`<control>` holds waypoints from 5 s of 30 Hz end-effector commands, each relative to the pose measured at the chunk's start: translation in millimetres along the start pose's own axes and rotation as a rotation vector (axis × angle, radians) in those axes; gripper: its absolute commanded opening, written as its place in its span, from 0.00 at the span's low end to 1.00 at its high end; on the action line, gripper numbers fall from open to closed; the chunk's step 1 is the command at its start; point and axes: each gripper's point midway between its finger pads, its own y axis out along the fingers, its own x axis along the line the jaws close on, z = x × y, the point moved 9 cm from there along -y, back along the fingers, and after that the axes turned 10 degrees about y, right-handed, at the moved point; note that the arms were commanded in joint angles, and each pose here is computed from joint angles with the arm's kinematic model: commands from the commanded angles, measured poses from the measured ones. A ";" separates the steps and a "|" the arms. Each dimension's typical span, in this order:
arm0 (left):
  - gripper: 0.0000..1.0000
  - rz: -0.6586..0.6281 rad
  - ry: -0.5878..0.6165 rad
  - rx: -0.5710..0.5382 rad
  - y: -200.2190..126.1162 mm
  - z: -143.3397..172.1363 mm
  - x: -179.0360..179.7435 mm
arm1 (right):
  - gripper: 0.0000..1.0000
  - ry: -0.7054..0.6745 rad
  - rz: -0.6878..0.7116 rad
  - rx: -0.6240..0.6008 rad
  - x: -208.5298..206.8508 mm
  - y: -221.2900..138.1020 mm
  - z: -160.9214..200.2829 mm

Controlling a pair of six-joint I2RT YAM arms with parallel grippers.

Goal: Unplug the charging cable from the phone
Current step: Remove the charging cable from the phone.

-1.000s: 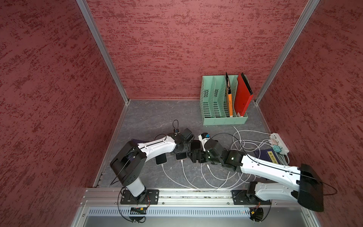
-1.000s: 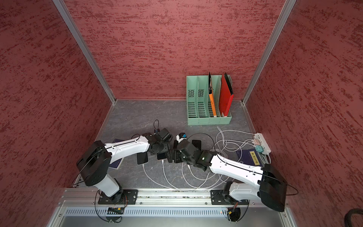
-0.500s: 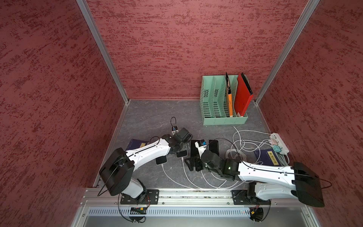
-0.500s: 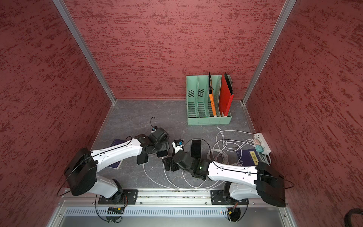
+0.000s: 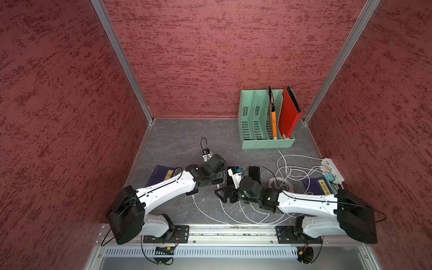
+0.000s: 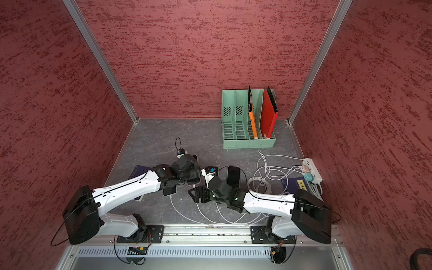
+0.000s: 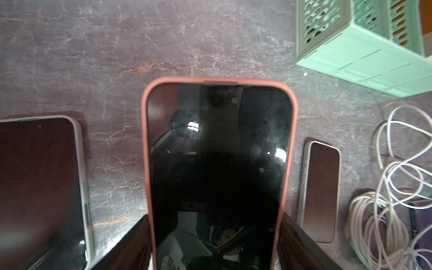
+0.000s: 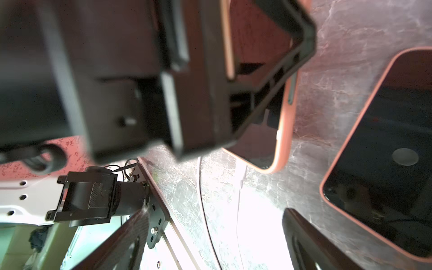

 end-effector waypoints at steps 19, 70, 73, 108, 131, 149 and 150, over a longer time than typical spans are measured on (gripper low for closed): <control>0.00 0.053 -0.037 -0.144 -27.1 -10.8 0.6 | 0.53 0.043 0.001 0.060 -5.9 19.8 7.4; 0.00 0.078 -0.068 -0.195 -37.4 -13.9 1.9 | 0.06 -0.013 0.010 0.089 1.4 19.6 5.1; 0.00 0.087 -0.072 -0.211 -39.0 -14.4 1.2 | 0.02 -0.018 0.012 0.092 1.7 19.5 4.9; 0.00 0.095 -0.079 -0.308 -61.5 -23.1 1.4 | 0.00 -0.099 0.030 0.178 1.2 20.6 18.3; 0.00 0.097 -0.084 -0.352 -68.7 -27.6 2.4 | 0.00 -0.134 0.070 0.208 -3.1 20.0 21.0; 0.00 0.015 -0.082 -0.305 -66.7 -12.5 25.4 | 0.00 -0.044 0.262 0.125 -18.3 50.8 0.1; 0.00 0.012 -0.082 -0.297 -65.1 -10.6 26.7 | 0.00 -0.039 0.266 0.125 -20.0 51.0 -0.3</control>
